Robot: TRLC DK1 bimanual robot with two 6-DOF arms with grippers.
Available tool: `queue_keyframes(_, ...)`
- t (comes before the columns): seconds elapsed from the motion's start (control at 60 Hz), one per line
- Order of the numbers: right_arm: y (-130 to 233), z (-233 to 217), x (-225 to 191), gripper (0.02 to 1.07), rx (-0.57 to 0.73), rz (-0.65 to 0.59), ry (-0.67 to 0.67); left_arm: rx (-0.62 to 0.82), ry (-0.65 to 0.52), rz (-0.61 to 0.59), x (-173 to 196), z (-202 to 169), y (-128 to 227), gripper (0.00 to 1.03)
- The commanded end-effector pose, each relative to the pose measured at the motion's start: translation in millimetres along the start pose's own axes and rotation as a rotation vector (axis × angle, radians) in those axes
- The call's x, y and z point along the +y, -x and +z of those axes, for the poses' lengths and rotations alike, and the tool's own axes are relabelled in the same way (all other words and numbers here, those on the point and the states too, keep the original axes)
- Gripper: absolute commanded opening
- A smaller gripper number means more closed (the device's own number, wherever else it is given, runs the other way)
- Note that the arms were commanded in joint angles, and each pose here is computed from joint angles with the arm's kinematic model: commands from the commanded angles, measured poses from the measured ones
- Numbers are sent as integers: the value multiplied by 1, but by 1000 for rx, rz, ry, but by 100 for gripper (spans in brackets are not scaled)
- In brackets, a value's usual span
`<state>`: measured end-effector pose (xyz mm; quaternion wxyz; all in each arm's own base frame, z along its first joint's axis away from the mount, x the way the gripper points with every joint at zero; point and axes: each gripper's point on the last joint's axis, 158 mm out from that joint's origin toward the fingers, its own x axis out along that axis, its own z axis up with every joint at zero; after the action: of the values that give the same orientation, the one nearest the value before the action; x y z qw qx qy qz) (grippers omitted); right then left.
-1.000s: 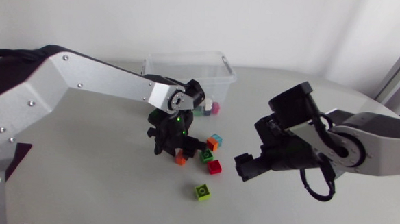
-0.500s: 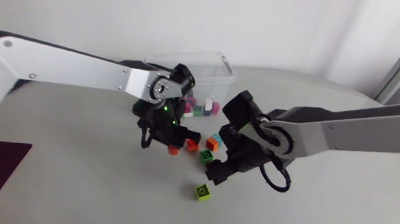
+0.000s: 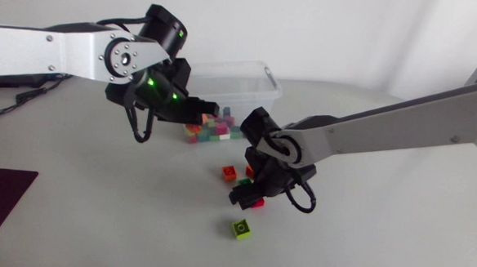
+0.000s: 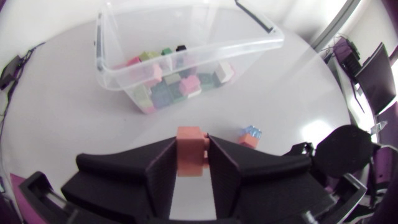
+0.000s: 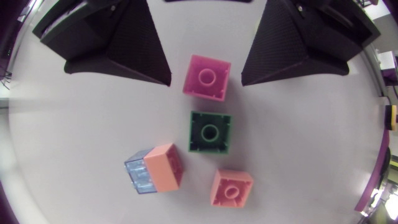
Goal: Place the duplo bricks in the container
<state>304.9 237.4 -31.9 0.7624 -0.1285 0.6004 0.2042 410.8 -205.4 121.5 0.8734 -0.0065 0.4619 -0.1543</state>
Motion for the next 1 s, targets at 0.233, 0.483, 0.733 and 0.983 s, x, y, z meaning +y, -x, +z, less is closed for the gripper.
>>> queue_keyframes(0.233,-12,2,3,42,12,-22,12,-184,27,-19,6,50,25,25)
queue_keyframes(0.483,-2,7,3,28,-32,-16,50,-310,57,-23,18,83,28,25)
queue_keyframes(0.733,50,32,-7,28,-154,-9,54,-404,63,-17,22,114,17,26)
queue_keyframes(0.983,103,59,-29,28,-275,-12,41,-448,60,11,22,148,-12,28)
